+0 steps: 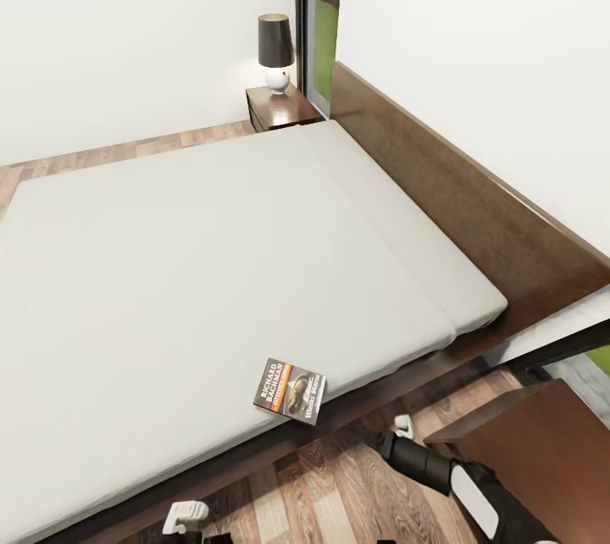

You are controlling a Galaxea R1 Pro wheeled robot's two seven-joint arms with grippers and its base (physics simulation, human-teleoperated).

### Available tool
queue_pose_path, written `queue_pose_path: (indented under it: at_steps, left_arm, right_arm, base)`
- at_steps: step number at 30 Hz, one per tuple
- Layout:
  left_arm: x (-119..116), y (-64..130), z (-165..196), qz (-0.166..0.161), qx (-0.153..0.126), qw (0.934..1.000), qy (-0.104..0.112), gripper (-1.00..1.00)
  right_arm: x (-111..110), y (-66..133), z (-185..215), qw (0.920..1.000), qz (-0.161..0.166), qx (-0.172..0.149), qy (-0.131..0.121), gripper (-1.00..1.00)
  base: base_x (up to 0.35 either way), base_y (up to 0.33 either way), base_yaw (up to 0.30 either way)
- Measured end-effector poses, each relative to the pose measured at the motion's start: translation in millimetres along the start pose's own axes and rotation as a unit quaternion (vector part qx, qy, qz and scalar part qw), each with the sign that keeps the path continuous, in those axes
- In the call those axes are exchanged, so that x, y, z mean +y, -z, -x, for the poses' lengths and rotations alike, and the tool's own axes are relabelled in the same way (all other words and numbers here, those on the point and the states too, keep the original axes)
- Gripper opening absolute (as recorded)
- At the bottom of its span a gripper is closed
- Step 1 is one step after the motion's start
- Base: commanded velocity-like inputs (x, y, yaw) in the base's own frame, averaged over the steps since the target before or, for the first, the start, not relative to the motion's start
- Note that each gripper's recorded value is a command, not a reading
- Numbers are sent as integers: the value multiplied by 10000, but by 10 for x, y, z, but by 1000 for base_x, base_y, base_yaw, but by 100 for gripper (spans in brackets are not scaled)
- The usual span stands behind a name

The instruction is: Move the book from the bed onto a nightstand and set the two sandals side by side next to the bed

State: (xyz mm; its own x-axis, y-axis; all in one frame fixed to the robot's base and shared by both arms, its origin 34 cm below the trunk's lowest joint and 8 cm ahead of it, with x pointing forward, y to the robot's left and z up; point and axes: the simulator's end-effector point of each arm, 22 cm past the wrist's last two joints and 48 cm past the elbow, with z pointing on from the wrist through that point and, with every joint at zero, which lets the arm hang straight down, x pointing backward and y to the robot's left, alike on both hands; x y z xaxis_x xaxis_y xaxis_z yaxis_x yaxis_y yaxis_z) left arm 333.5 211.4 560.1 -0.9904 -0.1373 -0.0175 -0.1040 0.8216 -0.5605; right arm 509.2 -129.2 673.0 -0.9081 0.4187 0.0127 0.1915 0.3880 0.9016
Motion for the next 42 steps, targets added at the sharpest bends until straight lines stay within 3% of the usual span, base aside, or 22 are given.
queue_pose_path:
  at_steps: [7, 42]
  left_arm:
    - [-9, -5, 11, -8, -33, 10000, 42, 100]
    - [-161, -81, -9, -157, -40, 9998, 79, 100]
  right_arm:
    - [84, -22, 66, 9997, 136, -116, -148, 100]
    - [116, -82, 10, 9996, 188, -98, -193, 100]
  base:
    - [0, 0, 0]
    - [0, 0, 0]
